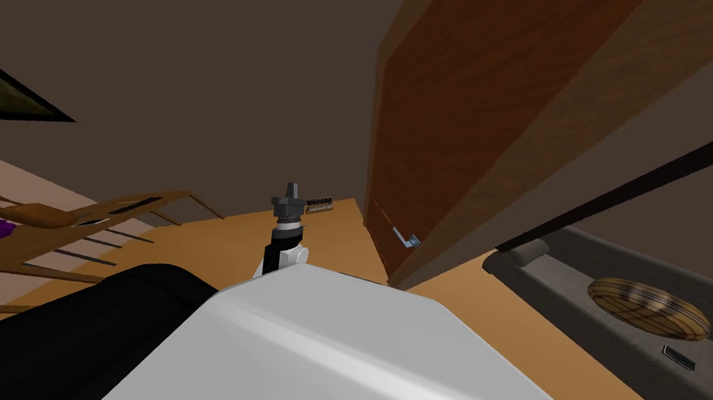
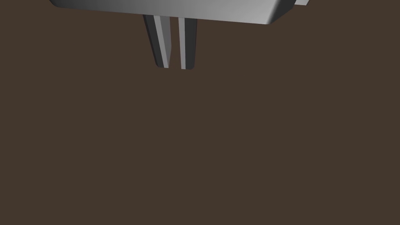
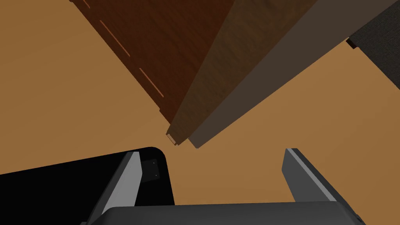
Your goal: Push the door open
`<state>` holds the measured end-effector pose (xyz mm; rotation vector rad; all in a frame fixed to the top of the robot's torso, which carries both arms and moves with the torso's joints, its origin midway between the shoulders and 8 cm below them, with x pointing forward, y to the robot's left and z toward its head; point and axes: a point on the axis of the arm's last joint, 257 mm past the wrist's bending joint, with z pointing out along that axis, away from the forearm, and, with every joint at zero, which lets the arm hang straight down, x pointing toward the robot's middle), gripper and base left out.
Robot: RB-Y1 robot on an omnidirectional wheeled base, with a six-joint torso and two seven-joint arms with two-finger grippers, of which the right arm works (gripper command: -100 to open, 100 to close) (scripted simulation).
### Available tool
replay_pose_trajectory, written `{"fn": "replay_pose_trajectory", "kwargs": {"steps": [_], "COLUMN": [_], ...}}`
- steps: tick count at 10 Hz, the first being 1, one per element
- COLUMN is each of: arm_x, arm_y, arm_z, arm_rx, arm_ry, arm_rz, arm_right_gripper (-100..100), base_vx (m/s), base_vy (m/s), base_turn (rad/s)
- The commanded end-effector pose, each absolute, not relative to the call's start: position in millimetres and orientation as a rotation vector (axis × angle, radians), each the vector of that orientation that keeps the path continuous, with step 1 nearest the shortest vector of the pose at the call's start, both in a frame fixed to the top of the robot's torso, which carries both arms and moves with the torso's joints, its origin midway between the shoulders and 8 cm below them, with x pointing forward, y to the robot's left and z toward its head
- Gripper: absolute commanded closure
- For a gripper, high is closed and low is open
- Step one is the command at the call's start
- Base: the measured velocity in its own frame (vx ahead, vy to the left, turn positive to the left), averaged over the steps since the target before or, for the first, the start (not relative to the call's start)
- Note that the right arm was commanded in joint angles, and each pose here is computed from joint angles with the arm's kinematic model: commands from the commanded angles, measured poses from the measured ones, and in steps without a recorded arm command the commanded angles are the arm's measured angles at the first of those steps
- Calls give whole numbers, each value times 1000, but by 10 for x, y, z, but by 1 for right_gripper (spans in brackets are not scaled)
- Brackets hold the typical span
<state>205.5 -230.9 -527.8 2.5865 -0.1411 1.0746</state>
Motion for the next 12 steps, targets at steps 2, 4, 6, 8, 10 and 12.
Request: {"fn": "replay_pose_trajectory", "kwargs": {"steps": [2,4,6,8,10,12], "arm_x": [1907,1742,1629,1396,1276,1092], "arm_y": [-2288,-2271,-2259,-2238,-2227,-2213], "arm_z": [-5403,-5530,-5611,-5763,-5834,-5934], "arm_rx": [2619,2650,2669,2704,2718,2738], "arm_ry": [-174,-206,-227,-269,-290,-321], "arm_rz": [1018,954,910,821,776,706], "arm_right_gripper": [-100,-100,-100,-100,-100,-100], "base_vx": [98,104,109,114,130,126], "base_vy": [46,46,45,52,57,49], "base_turn": [-61,-91,-79,-114,-86,-102]}}
